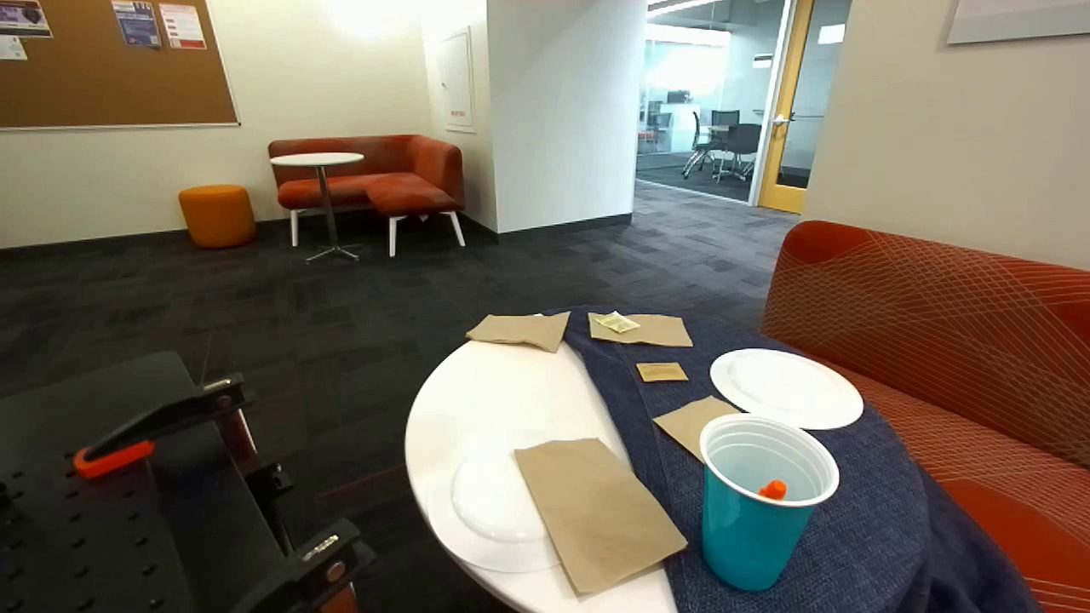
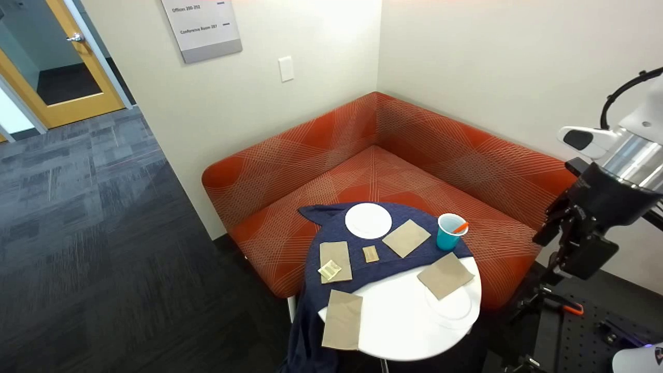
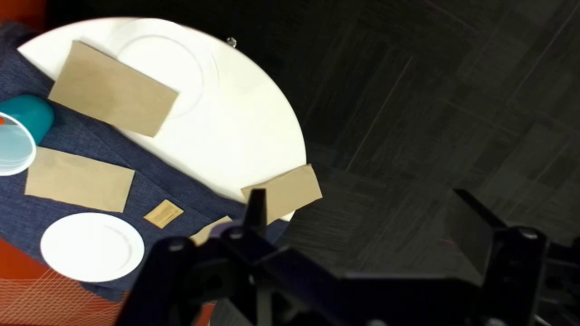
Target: Remove the marker from the cup and place it on the table and move the cup to the left
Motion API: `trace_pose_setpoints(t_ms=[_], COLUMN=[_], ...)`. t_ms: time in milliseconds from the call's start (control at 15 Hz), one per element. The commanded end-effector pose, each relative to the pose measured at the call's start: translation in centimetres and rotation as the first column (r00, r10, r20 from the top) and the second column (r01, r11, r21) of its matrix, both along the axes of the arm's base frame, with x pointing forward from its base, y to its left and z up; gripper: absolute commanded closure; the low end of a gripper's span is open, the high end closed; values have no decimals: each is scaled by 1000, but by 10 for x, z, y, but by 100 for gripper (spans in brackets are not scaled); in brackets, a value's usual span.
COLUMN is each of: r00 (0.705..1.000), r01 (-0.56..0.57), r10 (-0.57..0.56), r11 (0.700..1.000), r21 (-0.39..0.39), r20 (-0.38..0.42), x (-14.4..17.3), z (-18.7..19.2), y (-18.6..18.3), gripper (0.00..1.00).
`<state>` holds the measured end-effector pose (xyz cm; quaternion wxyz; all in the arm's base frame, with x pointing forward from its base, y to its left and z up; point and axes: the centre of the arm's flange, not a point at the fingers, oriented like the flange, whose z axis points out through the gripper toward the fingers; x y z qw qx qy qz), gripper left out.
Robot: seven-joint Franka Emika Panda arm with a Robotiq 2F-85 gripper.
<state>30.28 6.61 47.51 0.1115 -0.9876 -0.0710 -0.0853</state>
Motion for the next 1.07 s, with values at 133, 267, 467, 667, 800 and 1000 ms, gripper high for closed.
trace_pose_setpoints(t_ms=[133, 267, 467, 667, 800, 1000], r00=[993, 987, 981, 976, 977, 983], r01=[107, 148, 189, 216, 212, 177], r10=[-106, -146, -185, -212, -210, -182], r11=[994, 988, 979, 968, 962, 955], r21=[-16, -33, -78, -129, -173, -237], r20=[51, 64, 64, 42, 29, 0], x=[20, 32, 51, 69, 79, 95], z=[7, 11, 14, 13, 11, 0], y=[-16, -28, -48, -70, -82, -98], gripper=[0, 0, 0, 0, 0, 0])
